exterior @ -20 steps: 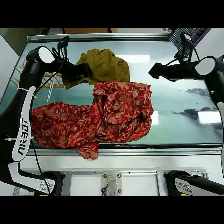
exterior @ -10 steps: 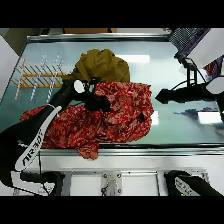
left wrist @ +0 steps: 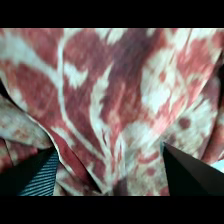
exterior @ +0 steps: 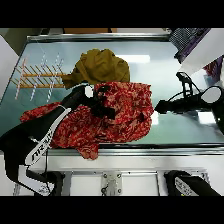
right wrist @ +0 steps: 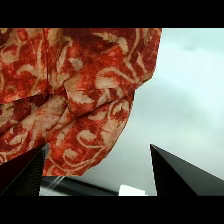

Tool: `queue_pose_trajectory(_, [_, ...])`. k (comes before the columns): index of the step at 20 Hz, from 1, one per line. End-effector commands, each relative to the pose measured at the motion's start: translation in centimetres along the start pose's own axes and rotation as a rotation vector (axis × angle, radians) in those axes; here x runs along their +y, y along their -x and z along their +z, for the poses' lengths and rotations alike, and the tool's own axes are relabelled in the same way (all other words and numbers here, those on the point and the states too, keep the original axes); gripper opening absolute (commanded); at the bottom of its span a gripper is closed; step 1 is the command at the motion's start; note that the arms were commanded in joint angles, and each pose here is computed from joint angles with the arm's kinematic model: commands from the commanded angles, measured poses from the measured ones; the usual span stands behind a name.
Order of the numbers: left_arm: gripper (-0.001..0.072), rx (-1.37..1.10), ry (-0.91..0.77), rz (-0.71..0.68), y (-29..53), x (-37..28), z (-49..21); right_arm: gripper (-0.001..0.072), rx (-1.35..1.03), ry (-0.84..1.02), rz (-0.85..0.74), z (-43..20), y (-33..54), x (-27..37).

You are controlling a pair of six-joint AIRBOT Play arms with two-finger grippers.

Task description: Fold the clothes and pants, and hang the long-sleeved shirts on hangers.

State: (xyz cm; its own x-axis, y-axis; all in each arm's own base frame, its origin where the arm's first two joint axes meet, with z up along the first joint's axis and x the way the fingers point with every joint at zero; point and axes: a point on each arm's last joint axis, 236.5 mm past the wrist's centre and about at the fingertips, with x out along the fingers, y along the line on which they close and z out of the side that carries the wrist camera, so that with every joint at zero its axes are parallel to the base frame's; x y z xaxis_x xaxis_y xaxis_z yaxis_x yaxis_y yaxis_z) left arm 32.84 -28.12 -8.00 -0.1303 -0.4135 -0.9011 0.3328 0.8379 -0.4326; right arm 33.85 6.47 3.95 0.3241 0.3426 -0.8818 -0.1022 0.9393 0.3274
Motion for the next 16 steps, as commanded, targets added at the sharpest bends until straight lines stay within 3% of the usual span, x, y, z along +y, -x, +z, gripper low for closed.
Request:
queue_pose_trajectory(1, [0.0670,0.045,0.020,0.005,-1.0,0.6,-1.5,0.0709,0.008,-0.119,-0.032,0.1,-1.6,-1.2])
queue_pose_trajectory(2, [0.0464,0.037,0.037,0.005,-1.2,0.6,-1.4,0.0708,0.023,-0.125,-0.029,0.0,-2.5,-0.9])
queue_pose_trajectory(3, [0.0118,0.026,0.042,0.001,-1.2,0.6,-1.1,0.0705,0.048,-0.103,-0.023,-0.3,-3.6,-0.2])
queue_pose_trajectory(4, [0.0013,0.016,0.047,-0.010,-1.1,0.3,-0.9,0.0649,0.082,-0.070,-0.015,-0.9,-4.8,0.9])
queue_pose_trajectory(5, [0.0013,0.007,0.045,-0.008,-0.8,0.3,-0.8,0.0584,0.108,-0.019,-0.026,-1.4,-5.8,1.8])
queue_pose_trajectory(9, [0.0012,-0.033,0.021,-0.006,0.9,-0.4,-0.4,0.0584,0.080,0.109,-0.243,-1.3,-8.9,2.4])
queue_pose_trajectory(16, [0.0012,-0.040,0.020,-0.008,1.0,-0.5,-0.3,0.0585,0.029,0.078,-0.471,-1.1,-11.1,0.9])
